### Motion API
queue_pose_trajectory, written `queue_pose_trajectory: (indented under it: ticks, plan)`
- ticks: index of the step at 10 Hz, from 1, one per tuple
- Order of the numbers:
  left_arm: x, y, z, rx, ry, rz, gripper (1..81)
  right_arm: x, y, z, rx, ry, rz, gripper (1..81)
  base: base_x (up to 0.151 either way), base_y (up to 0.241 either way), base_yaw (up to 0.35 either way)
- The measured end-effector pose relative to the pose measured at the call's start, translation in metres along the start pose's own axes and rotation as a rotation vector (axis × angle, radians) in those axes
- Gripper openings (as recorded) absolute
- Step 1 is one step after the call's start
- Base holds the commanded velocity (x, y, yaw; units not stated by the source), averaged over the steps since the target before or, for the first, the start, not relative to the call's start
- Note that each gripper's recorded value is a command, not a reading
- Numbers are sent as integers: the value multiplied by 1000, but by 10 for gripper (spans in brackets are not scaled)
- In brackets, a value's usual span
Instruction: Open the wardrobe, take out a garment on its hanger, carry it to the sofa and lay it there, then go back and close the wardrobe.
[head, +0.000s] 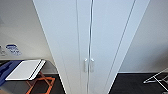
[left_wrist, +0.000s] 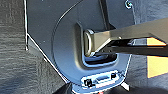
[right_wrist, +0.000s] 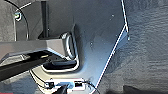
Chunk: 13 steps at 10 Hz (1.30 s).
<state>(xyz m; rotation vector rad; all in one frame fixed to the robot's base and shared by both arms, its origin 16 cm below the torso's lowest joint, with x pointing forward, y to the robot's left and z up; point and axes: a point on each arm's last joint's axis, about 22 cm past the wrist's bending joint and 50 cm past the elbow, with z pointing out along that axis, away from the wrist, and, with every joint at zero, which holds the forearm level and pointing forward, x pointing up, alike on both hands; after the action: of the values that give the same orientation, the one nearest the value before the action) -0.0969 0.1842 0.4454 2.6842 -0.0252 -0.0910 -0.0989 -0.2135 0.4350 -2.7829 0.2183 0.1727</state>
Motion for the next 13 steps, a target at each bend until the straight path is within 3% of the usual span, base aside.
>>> queue_pose_trajectory:
  ticks: [4,10,13]
  plan:
    - [0,2,1,-2,-1,1,811,-1,0,0,-1,-2,-1,811,90,0,0]
    - [-2,3,1,-3,-4,1,811,-1,0,-1,1,-1,-2,811,0,0,0]
    - [1,10,-3,-33,0,-3,811,9,-7,-7,43,7,-3,811,0,0,0]
